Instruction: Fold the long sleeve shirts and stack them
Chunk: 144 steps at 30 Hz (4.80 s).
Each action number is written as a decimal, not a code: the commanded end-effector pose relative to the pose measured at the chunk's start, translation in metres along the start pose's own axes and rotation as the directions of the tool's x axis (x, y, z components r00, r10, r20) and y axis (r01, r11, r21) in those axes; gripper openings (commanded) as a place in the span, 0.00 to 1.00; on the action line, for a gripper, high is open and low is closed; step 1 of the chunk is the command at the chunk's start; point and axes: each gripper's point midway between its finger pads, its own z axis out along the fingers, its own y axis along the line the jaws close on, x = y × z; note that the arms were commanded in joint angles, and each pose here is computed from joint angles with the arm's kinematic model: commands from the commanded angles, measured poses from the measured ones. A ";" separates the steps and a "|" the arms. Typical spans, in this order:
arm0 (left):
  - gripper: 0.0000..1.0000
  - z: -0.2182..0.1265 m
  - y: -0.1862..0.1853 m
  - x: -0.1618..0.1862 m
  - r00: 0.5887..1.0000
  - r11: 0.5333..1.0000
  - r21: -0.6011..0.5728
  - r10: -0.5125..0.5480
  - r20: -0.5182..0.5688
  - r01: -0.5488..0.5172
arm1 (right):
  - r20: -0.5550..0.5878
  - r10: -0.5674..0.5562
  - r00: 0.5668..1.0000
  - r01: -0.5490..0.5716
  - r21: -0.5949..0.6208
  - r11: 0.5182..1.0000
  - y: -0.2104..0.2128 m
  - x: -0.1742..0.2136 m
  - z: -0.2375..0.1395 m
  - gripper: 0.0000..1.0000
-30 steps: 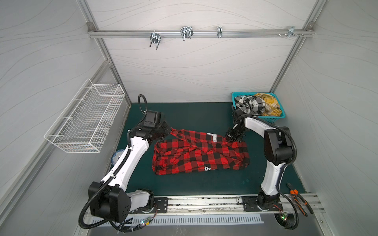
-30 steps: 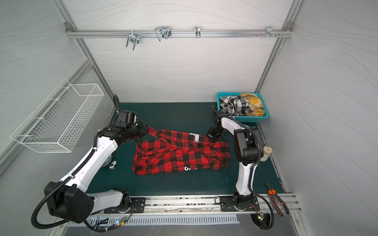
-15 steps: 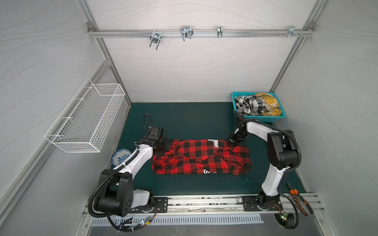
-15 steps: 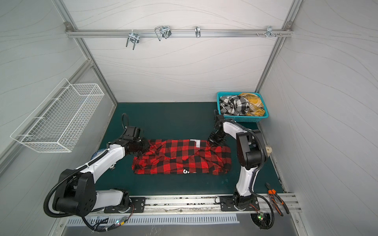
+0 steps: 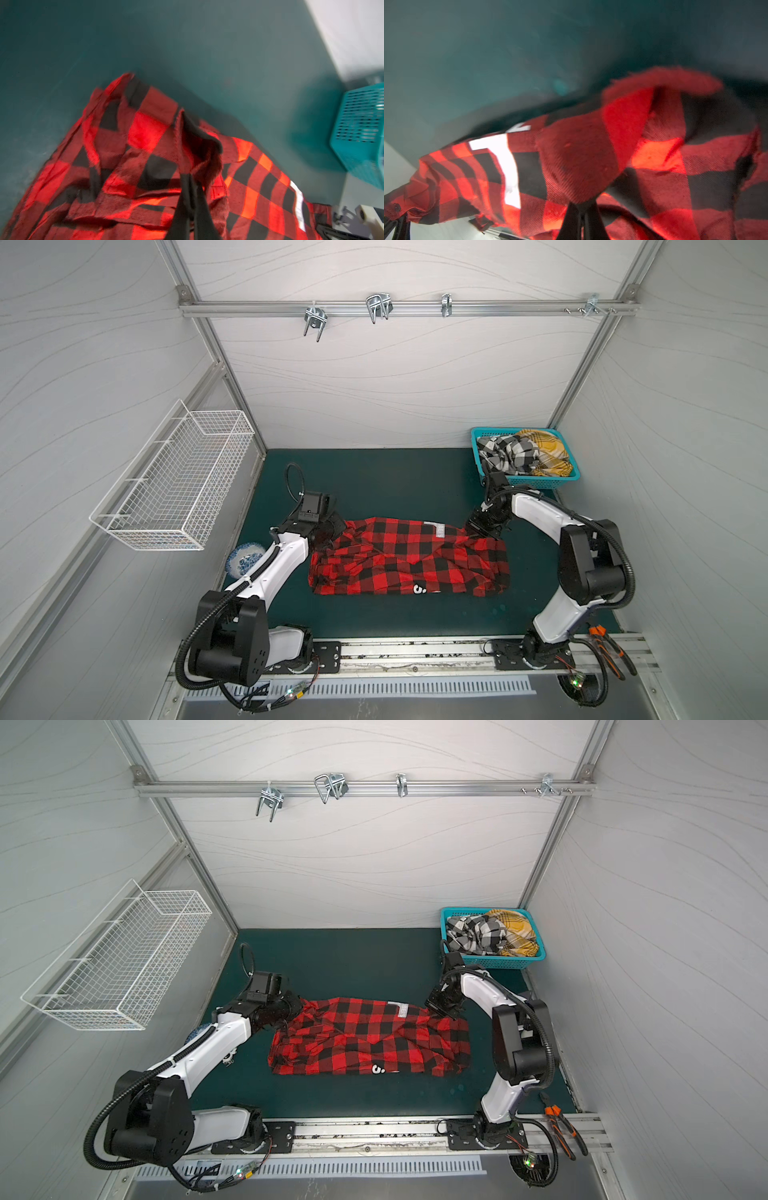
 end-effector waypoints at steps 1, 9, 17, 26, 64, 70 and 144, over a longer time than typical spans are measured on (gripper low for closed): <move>0.00 0.010 0.026 0.008 0.999 0.996 -0.079 -0.048 0.002 0.048 | -0.030 0.010 0.999 -0.010 0.021 1.000 -0.004 0.007 0.015 0.00; 0.44 0.007 0.044 0.015 0.997 0.979 -0.201 -0.052 -0.053 0.040 | -0.029 -0.019 0.999 0.021 0.047 0.999 -0.004 0.008 0.009 0.44; 0.49 -0.042 -0.013 -0.026 1.000 0.992 -0.123 0.009 -0.019 -0.011 | 0.041 -0.198 0.979 0.186 0.204 0.961 -0.033 0.063 -0.067 0.70; 0.00 0.038 -0.038 0.038 0.927 0.999 -0.032 -0.010 -0.374 -0.002 | -0.136 -0.098 0.986 0.111 0.090 0.990 -0.050 0.142 -0.011 0.54; 0.19 0.009 -0.151 0.063 0.886 0.977 0.177 0.187 -0.424 -0.122 | -0.098 -0.468 0.878 0.452 -0.146 0.880 0.117 0.093 0.004 0.35; 0.10 0.046 -0.147 0.090 0.842 0.982 0.134 0.182 -0.507 -0.132 | -0.130 -0.497 0.858 0.479 -0.148 0.865 0.123 0.105 0.010 0.44; 0.52 0.012 -0.005 0.167 0.750 0.998 -0.030 0.021 -0.661 -0.054 | -0.179 -0.270 0.946 0.258 -0.086 0.962 -0.002 0.133 0.002 0.54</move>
